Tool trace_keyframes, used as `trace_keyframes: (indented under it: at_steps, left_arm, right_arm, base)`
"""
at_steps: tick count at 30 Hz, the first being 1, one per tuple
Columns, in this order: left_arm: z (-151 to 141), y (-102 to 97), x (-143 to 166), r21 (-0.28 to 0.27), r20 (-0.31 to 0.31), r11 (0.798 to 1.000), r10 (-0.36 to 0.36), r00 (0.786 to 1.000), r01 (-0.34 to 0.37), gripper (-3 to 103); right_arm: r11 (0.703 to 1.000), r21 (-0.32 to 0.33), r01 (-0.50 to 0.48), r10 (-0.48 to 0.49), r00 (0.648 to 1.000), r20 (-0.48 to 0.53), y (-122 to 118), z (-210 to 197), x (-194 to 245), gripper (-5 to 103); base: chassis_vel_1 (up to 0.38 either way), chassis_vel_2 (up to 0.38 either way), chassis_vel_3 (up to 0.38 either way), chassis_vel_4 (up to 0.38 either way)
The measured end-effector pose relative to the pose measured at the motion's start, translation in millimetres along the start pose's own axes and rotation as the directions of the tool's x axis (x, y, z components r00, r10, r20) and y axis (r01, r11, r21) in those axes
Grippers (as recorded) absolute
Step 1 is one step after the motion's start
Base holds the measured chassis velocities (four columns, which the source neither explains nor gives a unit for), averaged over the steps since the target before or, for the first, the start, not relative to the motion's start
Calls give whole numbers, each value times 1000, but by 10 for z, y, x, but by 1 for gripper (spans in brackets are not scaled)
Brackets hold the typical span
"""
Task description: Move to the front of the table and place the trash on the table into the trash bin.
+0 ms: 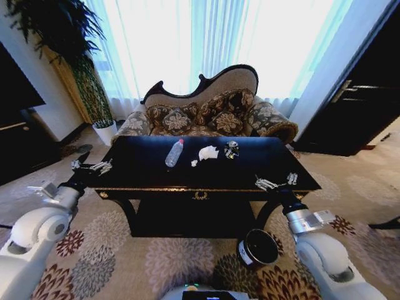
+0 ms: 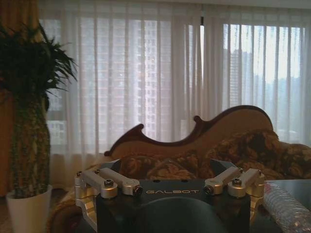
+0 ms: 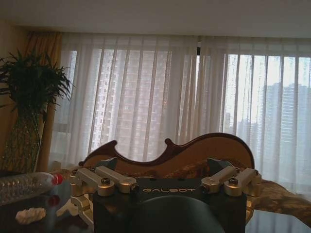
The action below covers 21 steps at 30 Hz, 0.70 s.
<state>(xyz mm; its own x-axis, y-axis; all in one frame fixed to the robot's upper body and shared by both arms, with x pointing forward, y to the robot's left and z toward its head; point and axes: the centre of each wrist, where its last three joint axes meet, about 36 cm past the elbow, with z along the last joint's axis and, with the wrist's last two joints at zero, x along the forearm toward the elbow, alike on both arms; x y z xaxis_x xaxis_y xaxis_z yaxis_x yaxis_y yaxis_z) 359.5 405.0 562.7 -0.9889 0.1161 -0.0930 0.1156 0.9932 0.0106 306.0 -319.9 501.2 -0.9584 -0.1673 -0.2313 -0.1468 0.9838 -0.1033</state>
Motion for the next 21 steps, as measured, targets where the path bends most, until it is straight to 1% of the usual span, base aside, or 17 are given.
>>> trace_keyframes:
  at_steps: [2, 4, 5, 9, 10, 15, 16, 19, 20, 21]
  left_arm:
    - [14, -34, -49, -2, -6, 1000, 27, 1000, -27, 100]
    - [32, -112, -134, 1, -12, 998, 59, 998, -59, 100]
    - [32, -112, -134, 1, -12, 998, 59, 998, -59, 100]
    - [71, -328, -346, 16, -29, 992, 124, 992, -124, 100]
    - [71, -328, -346, 16, -29, 992, 124, 992, -124, 100]
    - [187, -583, -395, 32, -85, 982, 188, 978, -186, 100]
    - [187, -583, -395, 32, -85, 982, 188, 978, -186, 100]
    - [289, -683, -429, 34, -118, 978, 210, 970, -208, 100]
    - [322, -700, -453, 31, -126, 977, 214, 969, -212, 102]
    - [322, -700, -453, 31, -126, 977, 214, 969, -212, 102]
  right_arm:
    - [1000, -2, 1, -1, 1000, 7, 6, -3, -1, 100]
    - [1000, -2, -1, 1, 1000, 8, 6, -2, 3, 100]
    - [1000, -2, -1, 1, 1000, 8, 6, -2, 3, 100]
    - [1000, 0, -8, 8, 1000, 8, -10, 7, 15, 100]
    - [1000, 0, -8, 8, 1000, 8, -10, 7, 15, 100]
    - [1000, 3, 4, -4, 1000, 11, 1, 39, -50, 100]
    - [1000, 3, 4, -4, 1000, 11, 1, 39, -50, 100]
    - [1000, 5, 2, -2, 1000, 10, -9, 59, -67, 100]
    - [1000, 5, 1, -1, 1000, 9, -13, 64, -69, 100]
    - [1000, 5, 1, -1, 1000, 9, -13, 64, -69, 100]
  base:
    - [-127, 149, 123, -132]
    - [-62, 39, 56, -61]
    - [-62, 11, 20, -61]
    - [0, 0, 0, 0]
    - [0, 0, 0, 0]
    - [5, -22, -12, 11]
    - [0, 0, 0, 0]
    - [0, 0, 0, 0]
    - [0, 0, 0, 0]
    - [0, 0, 0, 0]
